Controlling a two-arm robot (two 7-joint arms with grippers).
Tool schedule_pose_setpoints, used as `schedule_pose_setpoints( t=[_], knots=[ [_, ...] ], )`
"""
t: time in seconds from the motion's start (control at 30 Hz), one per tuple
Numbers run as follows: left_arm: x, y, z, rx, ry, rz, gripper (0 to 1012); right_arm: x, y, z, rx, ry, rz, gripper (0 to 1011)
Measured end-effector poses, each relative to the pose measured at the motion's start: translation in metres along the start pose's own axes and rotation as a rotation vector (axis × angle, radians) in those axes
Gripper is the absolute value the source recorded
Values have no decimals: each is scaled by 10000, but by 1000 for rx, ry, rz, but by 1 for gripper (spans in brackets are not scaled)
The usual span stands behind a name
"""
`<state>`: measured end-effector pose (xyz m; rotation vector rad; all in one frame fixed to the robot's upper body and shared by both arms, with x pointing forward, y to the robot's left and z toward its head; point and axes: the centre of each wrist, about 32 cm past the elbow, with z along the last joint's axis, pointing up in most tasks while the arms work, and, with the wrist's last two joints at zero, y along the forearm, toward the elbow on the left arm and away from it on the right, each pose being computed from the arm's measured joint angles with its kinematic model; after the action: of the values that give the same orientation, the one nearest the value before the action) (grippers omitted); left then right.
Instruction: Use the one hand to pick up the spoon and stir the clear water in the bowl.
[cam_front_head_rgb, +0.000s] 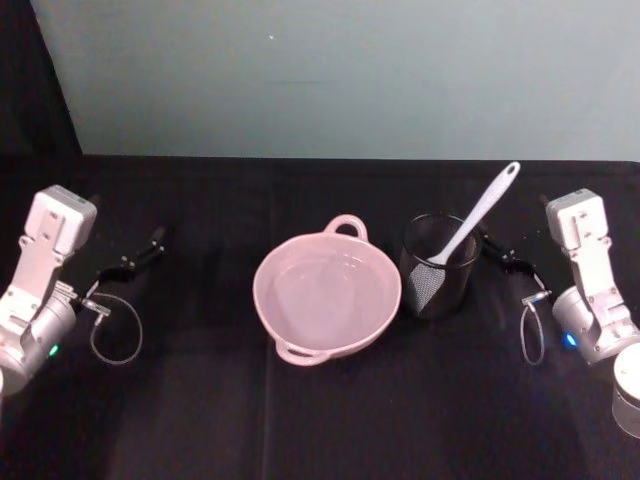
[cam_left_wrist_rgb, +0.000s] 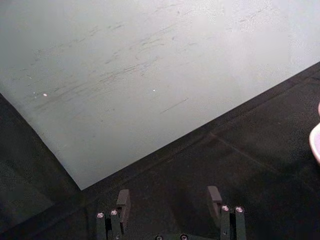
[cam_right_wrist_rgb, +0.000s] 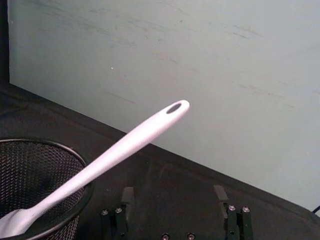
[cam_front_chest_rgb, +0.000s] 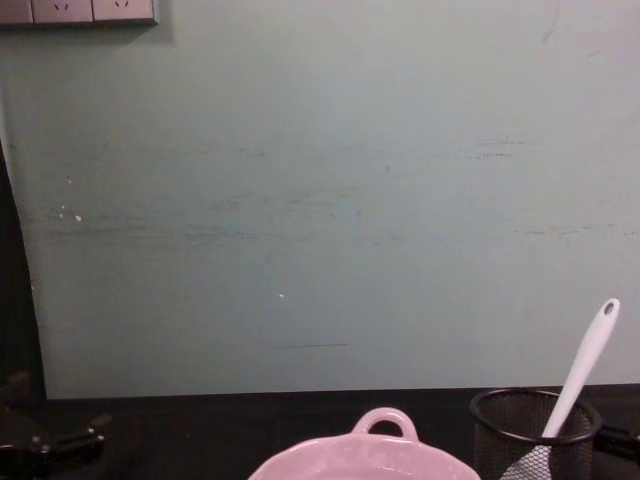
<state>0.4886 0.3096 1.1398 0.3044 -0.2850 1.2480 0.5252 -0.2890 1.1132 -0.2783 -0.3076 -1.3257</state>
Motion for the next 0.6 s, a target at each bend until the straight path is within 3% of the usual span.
schedule_pose_setpoints(
  t=[0.6],
  knots=[
    [0,0,0,0,0,0,1011,6,-5,-5,-5,10,-1,1002]
  ],
)
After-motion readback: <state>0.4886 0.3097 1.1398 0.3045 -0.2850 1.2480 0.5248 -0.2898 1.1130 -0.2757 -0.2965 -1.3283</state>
